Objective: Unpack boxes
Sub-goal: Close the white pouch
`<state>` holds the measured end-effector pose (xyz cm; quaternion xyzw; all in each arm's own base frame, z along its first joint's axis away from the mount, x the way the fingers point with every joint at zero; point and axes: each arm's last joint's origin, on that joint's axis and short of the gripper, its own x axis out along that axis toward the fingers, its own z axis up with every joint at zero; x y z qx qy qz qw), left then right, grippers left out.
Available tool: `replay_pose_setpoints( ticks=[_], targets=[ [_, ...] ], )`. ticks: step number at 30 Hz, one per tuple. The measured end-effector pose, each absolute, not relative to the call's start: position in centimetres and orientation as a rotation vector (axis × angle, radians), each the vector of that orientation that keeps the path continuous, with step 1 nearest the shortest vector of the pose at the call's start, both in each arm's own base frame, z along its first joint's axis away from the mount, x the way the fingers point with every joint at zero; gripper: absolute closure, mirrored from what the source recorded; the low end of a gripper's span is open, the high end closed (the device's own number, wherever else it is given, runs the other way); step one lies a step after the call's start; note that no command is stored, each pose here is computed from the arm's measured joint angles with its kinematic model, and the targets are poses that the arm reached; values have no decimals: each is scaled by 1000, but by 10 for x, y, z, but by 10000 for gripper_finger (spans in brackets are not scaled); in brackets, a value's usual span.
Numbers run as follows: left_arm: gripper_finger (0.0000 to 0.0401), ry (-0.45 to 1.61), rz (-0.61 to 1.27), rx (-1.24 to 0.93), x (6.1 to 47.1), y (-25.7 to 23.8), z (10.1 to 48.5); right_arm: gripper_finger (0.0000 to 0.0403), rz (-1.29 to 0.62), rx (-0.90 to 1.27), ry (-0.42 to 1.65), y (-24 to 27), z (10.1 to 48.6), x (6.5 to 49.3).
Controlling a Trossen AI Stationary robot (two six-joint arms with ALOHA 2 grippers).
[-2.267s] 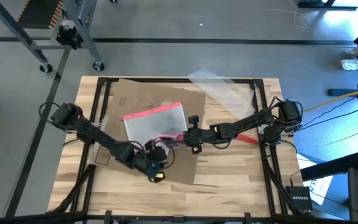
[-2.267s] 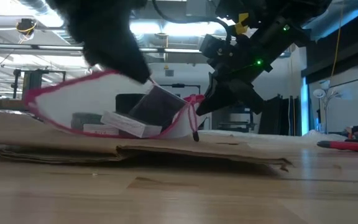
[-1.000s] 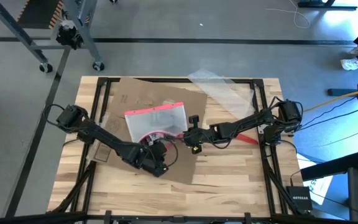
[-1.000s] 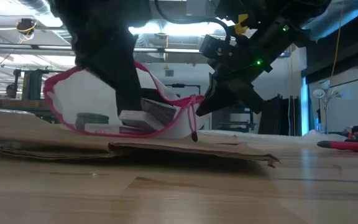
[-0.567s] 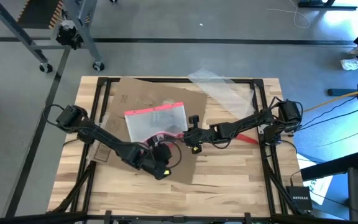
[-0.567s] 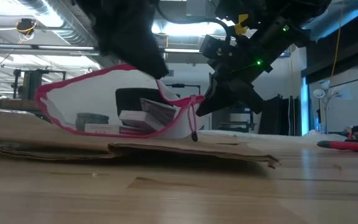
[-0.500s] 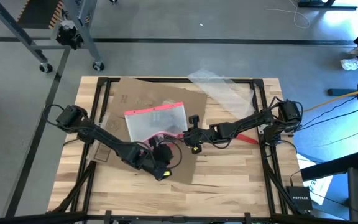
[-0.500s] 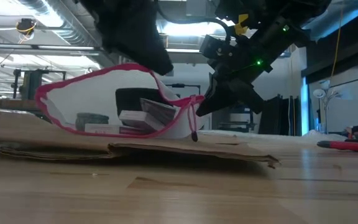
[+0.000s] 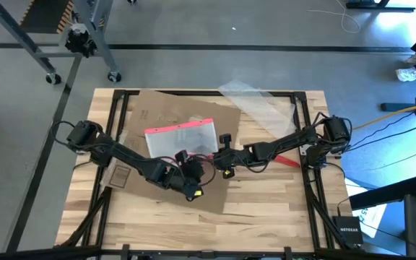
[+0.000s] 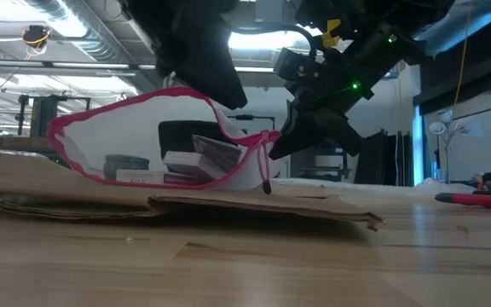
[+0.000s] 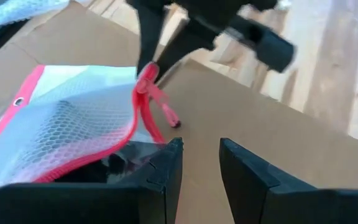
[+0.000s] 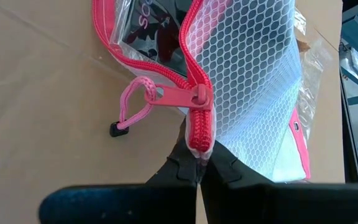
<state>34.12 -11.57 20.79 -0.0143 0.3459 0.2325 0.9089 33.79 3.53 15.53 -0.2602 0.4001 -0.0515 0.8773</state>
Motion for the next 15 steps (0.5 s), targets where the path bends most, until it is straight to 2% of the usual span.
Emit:
replay_pose_setpoints(
  ticks=[8, 15],
  targets=[
    [302, 802, 512, 26, 351, -105, 180, 403, -111, -545, 837, 35, 155, 338],
    [302, 829, 703, 166, 349, -90, 163, 403, -119, -541, 830, 35, 155, 338]
  ],
)
